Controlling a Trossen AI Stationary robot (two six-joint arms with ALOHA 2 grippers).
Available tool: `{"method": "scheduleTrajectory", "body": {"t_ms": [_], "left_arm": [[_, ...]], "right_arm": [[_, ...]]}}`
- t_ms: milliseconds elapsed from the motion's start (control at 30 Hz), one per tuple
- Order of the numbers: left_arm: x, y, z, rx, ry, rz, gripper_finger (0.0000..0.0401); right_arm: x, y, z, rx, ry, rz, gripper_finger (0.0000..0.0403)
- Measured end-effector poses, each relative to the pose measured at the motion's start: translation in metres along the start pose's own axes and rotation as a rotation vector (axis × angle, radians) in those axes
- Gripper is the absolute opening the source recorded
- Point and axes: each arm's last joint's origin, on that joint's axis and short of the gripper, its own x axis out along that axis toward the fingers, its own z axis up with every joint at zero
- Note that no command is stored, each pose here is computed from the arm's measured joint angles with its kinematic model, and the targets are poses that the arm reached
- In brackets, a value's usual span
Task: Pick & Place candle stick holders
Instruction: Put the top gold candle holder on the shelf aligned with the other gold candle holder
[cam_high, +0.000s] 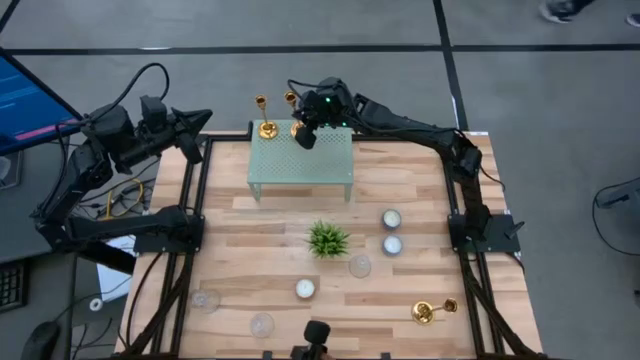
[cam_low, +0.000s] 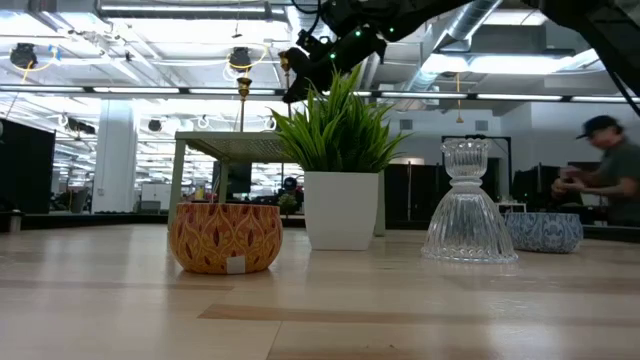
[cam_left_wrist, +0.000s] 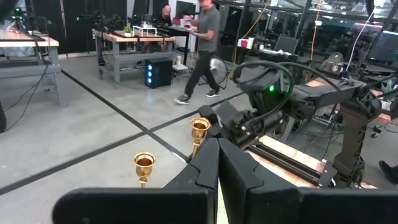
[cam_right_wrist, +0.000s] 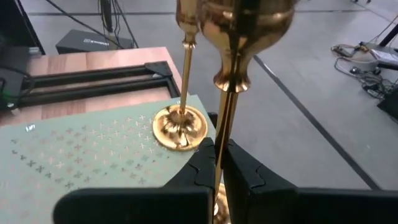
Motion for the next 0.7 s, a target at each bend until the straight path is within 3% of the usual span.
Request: {"method": "scheduleTrajectory", "body": {"t_ms": [500, 700], "left_arm": [[0.0, 0.0, 0.0, 0.0, -0.002, 0.0, 0.0007], [0.0, 0.0, 0.001, -0.001, -0.006, -0.001, 0.0007]], "right_arm": [[-0.001, -0.018, 0.003, 0.003, -0.101, 0.07, 0.0], [-0.004, -0.023, 0.003, -0.006, -0.124, 0.178, 0.0]]}}
